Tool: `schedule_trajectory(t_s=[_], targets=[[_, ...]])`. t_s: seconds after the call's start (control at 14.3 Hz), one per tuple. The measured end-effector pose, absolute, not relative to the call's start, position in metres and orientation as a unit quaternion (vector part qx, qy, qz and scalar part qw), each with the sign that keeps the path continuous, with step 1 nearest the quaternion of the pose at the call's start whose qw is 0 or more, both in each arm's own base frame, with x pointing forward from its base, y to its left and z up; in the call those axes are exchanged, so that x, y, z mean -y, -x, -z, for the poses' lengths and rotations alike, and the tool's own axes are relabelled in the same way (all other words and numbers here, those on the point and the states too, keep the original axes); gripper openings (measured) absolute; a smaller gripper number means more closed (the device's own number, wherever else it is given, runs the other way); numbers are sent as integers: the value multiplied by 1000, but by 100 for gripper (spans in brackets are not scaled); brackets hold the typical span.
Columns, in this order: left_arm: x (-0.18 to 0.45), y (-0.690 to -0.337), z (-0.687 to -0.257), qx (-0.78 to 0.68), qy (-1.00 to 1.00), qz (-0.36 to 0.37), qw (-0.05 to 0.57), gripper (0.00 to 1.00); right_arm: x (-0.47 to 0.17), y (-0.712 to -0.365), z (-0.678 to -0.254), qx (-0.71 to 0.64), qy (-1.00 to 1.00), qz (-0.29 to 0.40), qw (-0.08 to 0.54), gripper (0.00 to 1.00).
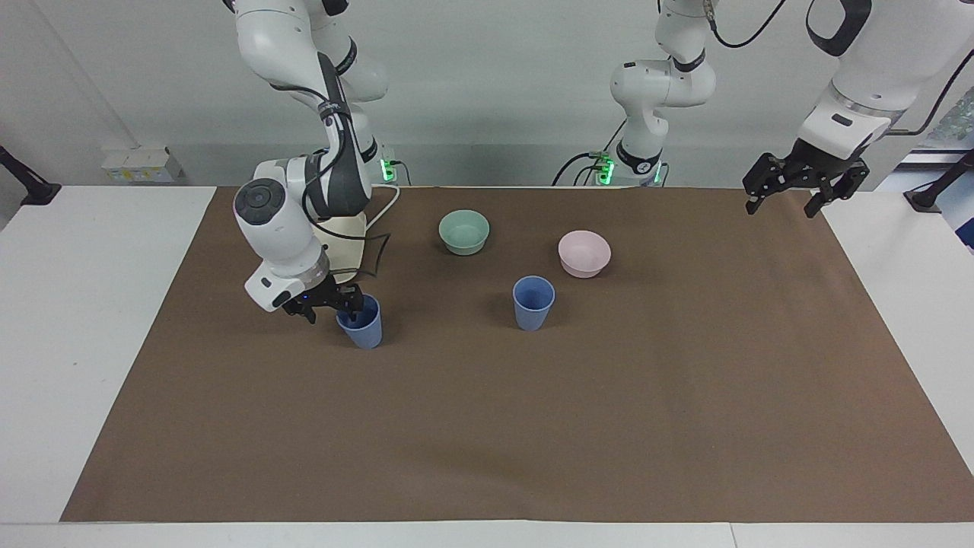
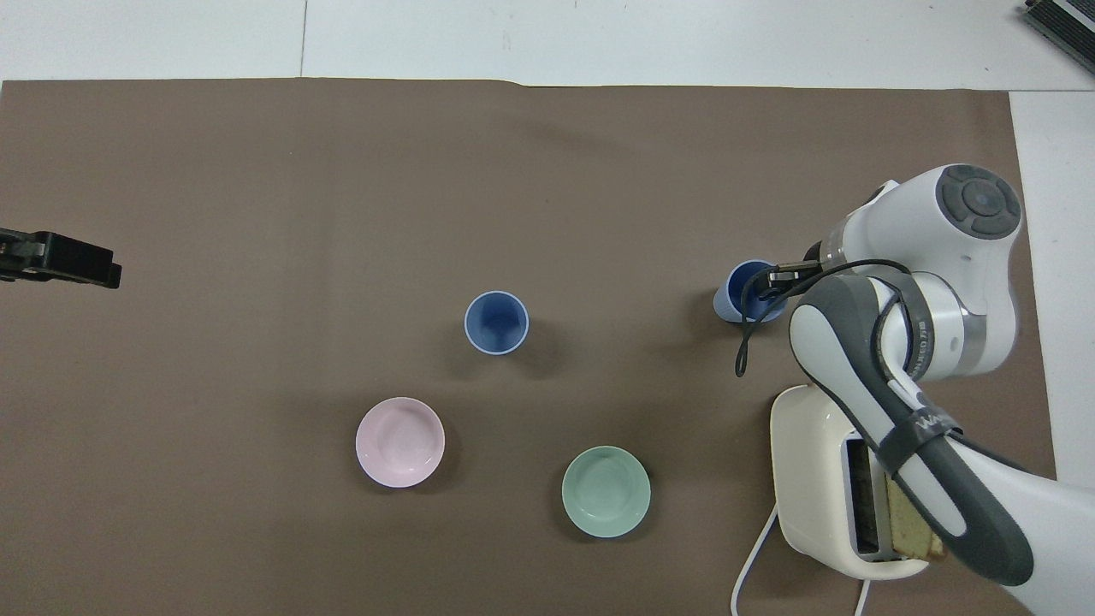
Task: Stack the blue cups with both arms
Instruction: 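Lift the blue cup with the right gripper over the placed cup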
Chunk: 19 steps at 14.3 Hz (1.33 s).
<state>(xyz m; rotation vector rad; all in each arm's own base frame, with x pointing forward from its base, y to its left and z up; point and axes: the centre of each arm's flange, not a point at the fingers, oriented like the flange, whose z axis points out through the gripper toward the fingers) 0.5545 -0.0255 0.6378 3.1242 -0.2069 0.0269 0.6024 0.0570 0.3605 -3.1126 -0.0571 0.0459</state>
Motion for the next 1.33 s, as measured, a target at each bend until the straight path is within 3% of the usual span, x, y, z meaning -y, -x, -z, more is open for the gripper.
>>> schedule_trajectory(t_s=[0.42,0.77,1.33], targets=[[25,-554,-641,65,-998,-11,5,100,-61,-603,-363,20,1000,-12,16,5],[25,-554,-641,65,-998,-11,5,100,-81,-608,-377,31,999,-6,17,5],[25,-554,-641,65,-998,-12,5,100,-190,-608,-491,-11,999,4,36,5]])
